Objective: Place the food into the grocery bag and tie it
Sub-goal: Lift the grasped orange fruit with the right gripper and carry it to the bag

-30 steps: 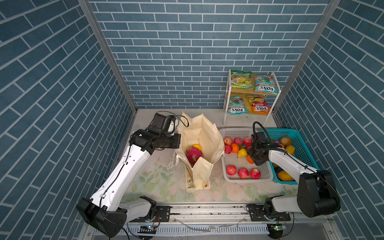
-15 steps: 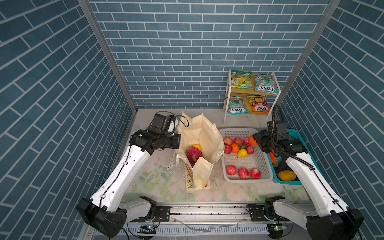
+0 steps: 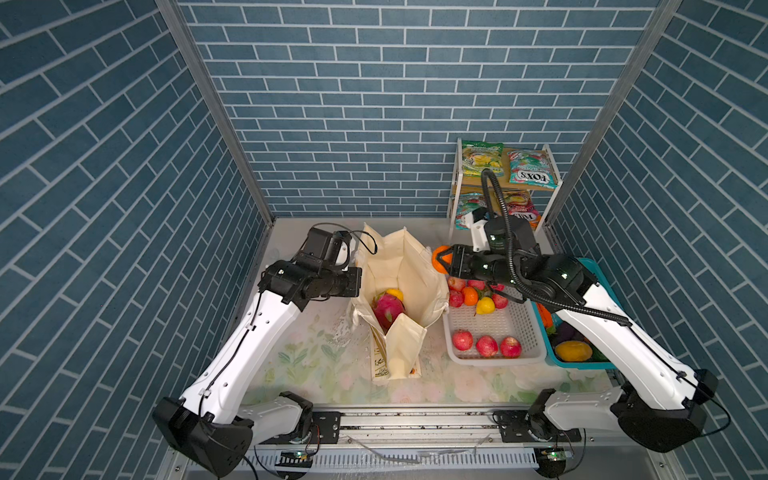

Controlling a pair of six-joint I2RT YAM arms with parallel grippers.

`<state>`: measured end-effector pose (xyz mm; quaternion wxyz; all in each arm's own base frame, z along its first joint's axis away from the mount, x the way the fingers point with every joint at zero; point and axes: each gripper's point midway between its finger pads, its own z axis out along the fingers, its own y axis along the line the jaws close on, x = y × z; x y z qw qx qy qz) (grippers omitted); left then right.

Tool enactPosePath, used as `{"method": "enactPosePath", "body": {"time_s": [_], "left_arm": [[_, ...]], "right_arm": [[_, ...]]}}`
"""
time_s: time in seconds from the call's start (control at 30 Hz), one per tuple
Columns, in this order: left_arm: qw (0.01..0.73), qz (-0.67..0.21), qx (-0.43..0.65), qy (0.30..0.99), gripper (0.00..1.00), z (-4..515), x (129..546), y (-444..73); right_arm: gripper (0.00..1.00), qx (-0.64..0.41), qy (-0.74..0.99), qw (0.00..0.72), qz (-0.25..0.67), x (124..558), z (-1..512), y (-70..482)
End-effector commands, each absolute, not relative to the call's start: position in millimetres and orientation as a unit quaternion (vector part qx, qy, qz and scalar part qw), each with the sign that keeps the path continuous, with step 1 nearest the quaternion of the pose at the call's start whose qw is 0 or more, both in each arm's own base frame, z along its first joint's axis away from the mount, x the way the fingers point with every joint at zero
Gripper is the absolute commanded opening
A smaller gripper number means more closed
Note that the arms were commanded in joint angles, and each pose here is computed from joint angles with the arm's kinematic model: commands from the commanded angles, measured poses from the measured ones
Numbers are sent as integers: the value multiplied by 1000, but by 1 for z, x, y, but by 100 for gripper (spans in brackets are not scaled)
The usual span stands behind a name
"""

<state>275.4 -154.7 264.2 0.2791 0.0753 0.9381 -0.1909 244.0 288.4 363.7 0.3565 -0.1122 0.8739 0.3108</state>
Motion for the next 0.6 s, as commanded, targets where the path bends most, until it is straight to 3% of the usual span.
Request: {"method": "enactPosePath", "body": {"time_s": [0.0, 0.57], "left_arm": [[280, -195, 78, 937, 0, 263, 272, -156], [284, -198, 84, 934, 0, 268, 272, -157]], "right_arm": [[38, -207, 859, 373, 283, 232, 367, 312], [39, -283, 899, 236, 235, 230, 272, 388]]}}
